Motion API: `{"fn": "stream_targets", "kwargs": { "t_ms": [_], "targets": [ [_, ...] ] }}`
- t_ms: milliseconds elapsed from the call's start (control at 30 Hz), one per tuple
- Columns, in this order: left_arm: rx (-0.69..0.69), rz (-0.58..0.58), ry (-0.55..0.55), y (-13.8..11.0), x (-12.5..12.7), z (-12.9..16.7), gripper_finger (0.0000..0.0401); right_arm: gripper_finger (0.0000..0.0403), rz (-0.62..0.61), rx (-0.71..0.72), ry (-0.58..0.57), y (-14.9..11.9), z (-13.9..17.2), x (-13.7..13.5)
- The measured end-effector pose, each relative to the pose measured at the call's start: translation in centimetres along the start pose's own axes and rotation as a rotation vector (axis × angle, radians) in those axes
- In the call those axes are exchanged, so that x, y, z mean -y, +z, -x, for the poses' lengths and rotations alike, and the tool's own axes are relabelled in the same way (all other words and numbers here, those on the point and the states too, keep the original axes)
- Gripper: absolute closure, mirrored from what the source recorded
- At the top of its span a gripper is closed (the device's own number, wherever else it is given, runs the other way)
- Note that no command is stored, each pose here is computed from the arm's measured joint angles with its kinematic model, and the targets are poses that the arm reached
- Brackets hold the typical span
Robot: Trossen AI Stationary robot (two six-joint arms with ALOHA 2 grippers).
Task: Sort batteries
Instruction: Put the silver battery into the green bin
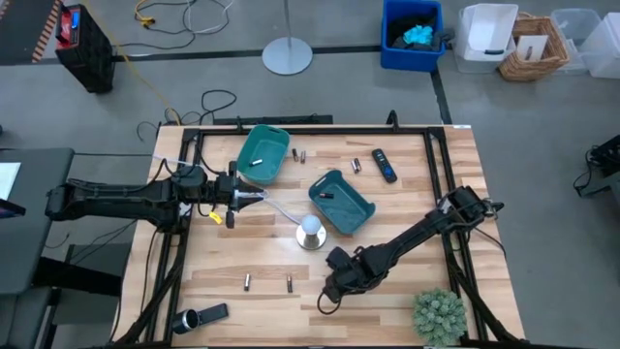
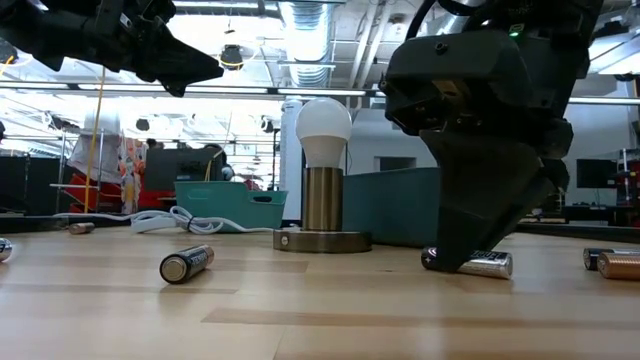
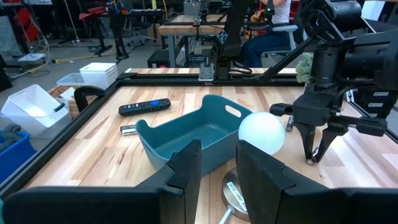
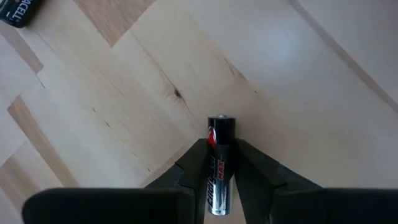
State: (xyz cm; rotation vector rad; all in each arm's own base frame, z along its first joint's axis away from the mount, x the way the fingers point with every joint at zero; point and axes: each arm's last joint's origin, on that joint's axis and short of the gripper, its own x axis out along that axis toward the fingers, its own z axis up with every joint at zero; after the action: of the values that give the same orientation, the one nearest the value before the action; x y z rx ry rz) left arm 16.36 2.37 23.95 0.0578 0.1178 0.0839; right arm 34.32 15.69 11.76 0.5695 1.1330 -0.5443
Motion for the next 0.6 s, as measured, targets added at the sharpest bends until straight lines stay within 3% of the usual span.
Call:
{"fn": "stream_targets", "kwargs": {
  "t_ms": [600],
  "targets": [
    [0.000, 0.000, 0.000, 0.0, 0.0, 0.0, 0.0308, 0.0306, 0.266, 0.059, 0.001, 1.2, -0.4, 0.2]
  ]
}}
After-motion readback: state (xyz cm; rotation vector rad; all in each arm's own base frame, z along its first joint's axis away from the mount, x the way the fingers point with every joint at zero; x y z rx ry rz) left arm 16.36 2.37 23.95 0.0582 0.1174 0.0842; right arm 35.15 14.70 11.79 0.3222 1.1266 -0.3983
